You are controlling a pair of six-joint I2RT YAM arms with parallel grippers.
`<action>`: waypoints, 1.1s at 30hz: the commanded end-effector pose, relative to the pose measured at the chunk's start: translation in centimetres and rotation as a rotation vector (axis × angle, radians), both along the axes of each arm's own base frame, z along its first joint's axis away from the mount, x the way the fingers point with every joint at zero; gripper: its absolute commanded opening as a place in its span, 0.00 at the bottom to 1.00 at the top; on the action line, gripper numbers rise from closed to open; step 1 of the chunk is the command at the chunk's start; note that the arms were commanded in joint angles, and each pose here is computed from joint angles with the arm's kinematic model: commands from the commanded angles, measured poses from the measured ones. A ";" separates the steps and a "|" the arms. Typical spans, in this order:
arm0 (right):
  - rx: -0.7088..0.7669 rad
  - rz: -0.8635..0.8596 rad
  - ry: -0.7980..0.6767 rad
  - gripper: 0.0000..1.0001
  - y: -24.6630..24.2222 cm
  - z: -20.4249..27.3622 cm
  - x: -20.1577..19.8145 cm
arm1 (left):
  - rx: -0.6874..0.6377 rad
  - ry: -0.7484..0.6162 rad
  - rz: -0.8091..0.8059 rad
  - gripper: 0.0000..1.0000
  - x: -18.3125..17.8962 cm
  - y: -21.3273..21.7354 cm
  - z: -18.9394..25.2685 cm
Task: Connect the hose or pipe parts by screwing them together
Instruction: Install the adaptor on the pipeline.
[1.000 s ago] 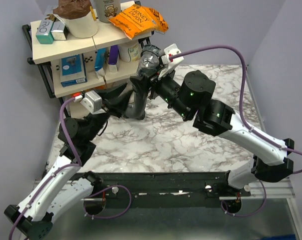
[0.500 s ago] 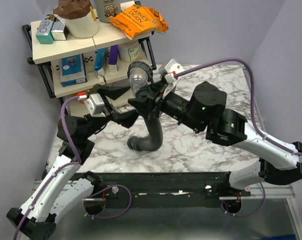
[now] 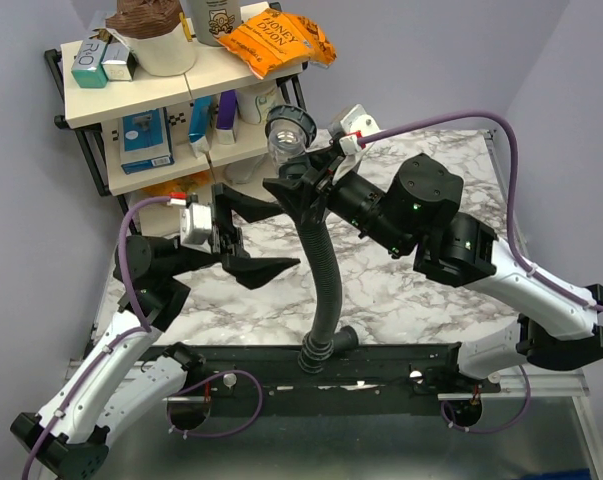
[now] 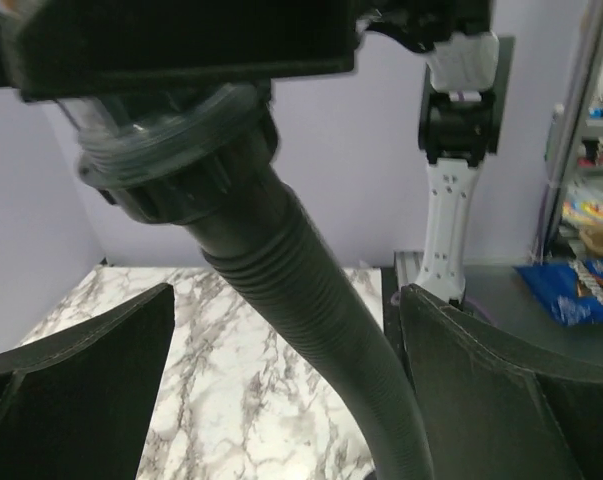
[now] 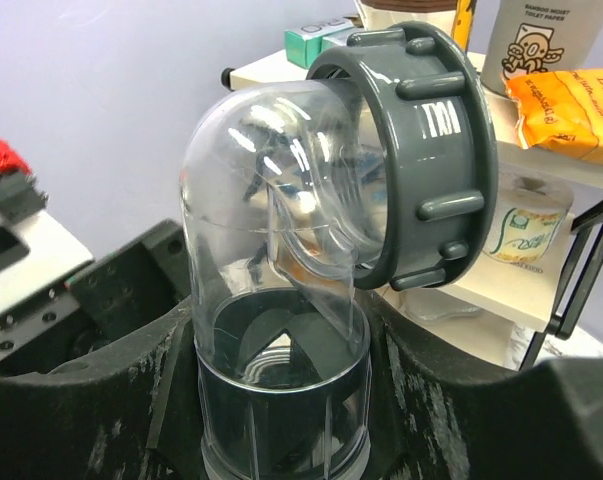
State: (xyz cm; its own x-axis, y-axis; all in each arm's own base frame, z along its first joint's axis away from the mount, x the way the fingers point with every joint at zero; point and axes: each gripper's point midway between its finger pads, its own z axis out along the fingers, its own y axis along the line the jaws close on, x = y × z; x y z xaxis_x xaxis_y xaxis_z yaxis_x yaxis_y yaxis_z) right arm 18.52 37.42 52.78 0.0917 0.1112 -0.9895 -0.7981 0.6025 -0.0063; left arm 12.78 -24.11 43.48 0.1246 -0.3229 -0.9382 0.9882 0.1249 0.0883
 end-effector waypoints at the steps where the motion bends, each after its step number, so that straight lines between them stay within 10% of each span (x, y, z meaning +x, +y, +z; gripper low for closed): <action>1: 0.057 0.038 -0.047 0.01 0.2 2.4 -0.3 | -0.222 0.135 0.208 0.99 3.6 1.9 4.4; 4: 0.094 0.045 -0.079 0.01 -0.2 4.6 -0.4 | -0.353 0.239 0.380 0.99 6.9 4.0 5.9; 12: 0.155 0.081 -0.145 0.01 1.1 8.5 1.6 | -0.379 0.194 0.186 0.99 2.7 3.6 8.1; 33: 0.240 0.377 0.030 0.01 4.2 0.0 -1.7 | -0.244 0.156 0.240 0.99 4.9 2.1 1.1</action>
